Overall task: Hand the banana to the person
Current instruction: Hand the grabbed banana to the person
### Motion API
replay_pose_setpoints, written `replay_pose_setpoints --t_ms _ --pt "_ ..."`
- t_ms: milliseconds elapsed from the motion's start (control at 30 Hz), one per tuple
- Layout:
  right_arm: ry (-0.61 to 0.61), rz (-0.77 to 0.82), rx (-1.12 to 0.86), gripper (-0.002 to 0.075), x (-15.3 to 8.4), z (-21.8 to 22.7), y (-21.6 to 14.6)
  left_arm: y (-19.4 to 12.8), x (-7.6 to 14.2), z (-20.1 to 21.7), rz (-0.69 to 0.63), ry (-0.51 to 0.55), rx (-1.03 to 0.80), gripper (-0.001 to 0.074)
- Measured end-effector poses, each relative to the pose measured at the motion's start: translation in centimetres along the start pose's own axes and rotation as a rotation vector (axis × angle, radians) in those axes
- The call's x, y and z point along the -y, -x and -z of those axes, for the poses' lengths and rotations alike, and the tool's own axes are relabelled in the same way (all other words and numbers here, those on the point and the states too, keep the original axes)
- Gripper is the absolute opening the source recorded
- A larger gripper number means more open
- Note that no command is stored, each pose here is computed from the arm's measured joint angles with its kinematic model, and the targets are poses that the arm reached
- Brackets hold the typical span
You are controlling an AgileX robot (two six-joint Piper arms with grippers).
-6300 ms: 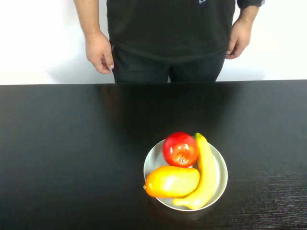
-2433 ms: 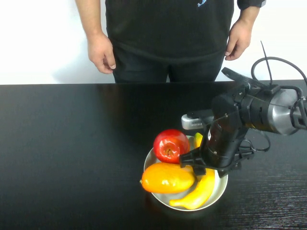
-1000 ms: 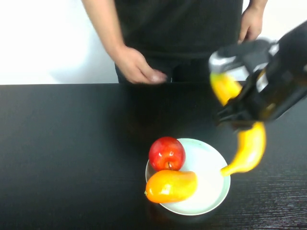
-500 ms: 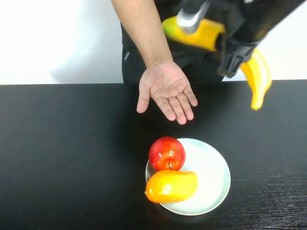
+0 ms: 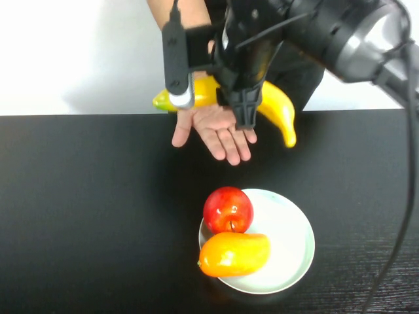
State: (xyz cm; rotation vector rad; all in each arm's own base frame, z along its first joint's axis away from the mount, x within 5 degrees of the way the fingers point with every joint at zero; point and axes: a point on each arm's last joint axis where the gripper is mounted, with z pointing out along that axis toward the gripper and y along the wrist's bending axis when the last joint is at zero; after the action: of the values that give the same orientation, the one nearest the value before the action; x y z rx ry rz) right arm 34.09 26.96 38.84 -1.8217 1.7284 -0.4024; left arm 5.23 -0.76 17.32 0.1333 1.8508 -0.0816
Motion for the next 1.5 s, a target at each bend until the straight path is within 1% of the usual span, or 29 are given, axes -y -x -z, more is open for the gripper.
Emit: replay_pose_setpoints --t_ms 67,167,267,333,400,433,500,600,633,667,867,967,1067,1167,1233,1300,1400,1467,1500 --pt "-0.002 -0.010 0.051 -0.0007 0.0 -0.4 0.6 0.0 0.0 0.0 0.000 0.000 0.000 -0.0003" --pt "-0.060 -0.007 0.088 -0.0006 0.5 -0.8 1.0 0.0 0.0 0.0 0.000 0.000 0.000 -0.0003" --pt "-0.123 0.013 0.086 0.0001 1.0 -1.0 1.1 0.0 0.0 0.0 0.000 0.000 0.000 -0.0003" --pt "-0.140 -0.001 0.075 0.0024 1.2 -1.3 1.0 0.0 0.0 0.0 0.000 0.000 0.000 -0.0003" --pt "-0.142 -0.041 0.068 0.0071 1.2 -1.4 1.0 0.0 0.0 0.0 0.000 0.000 0.000 -0.0003" --pt "-0.139 -0.063 0.067 0.0108 1.2 -1.5 1.0 0.0 0.0 0.0 0.000 0.000 0.000 -0.0003" --pt "-0.135 -0.070 0.065 0.0200 1.1 -1.7 1.0 0.0 0.0 0.0 0.000 0.000 0.000 -0.0003" --pt "-0.130 -0.083 0.061 0.0370 1.1 -2.2 1.0 0.0 0.0 0.0 0.000 0.000 0.000 -0.0003" --pt "-0.135 -0.078 0.053 0.0407 1.1 -2.3 0.9 0.0 0.0 0.0 0.000 0.000 0.000 -0.0003" --pt "-0.136 -0.082 0.044 0.0428 1.1 -2.4 0.9 0.0 0.0 0.0 0.000 0.000 0.000 -0.0003" --pt "-0.136 -0.129 0.042 0.0431 1.1 -1.9 0.8 0.0 0.0 0.0 0.000 0.000 0.000 -0.0003" --pt "-0.131 -0.190 0.035 0.0431 1.2 -0.2 0.4 0.0 0.0 0.0 0.000 0.000 0.000 -0.0003" --pt "-0.111 -0.261 0.023 0.0431 0.8 2.1 0.2 0.0 0.0 0.0 0.000 0.000 0.000 -0.0003" --pt "-0.092 -0.342 0.003 0.0423 0.6 4.4 -0.6 0.0 0.0 0.0 0.000 0.000 0.000 -0.0003" --pt "-0.086 -0.419 -0.014 0.0384 0.5 5.7 -1.3 0.0 0.0 0.0 0.000 0.000 0.000 -0.0003" --pt "-0.111 -0.525 0.011 0.0292 0.7 7.4 -1.8 0.0 0.0 0.0 0.000 0.000 0.000 -0.0003" --pt "-0.147 -0.639 0.060 0.0095 0.9 10.2 -2.6 0.0 0.0 0.0 0.000 0.000 0.000 -0.0003" --pt "-0.164 -0.732 0.093 0.0006 0.7 12.3 -3.3 0.0 0.0 0.0 0.000 0.000 0.000 -0.0003" --pt "-0.166 -0.786 0.103 -0.0008 0.3 13.2 -3.8 0.0 0.0 0.0 0.000 0.000 0.000 -0.0003"
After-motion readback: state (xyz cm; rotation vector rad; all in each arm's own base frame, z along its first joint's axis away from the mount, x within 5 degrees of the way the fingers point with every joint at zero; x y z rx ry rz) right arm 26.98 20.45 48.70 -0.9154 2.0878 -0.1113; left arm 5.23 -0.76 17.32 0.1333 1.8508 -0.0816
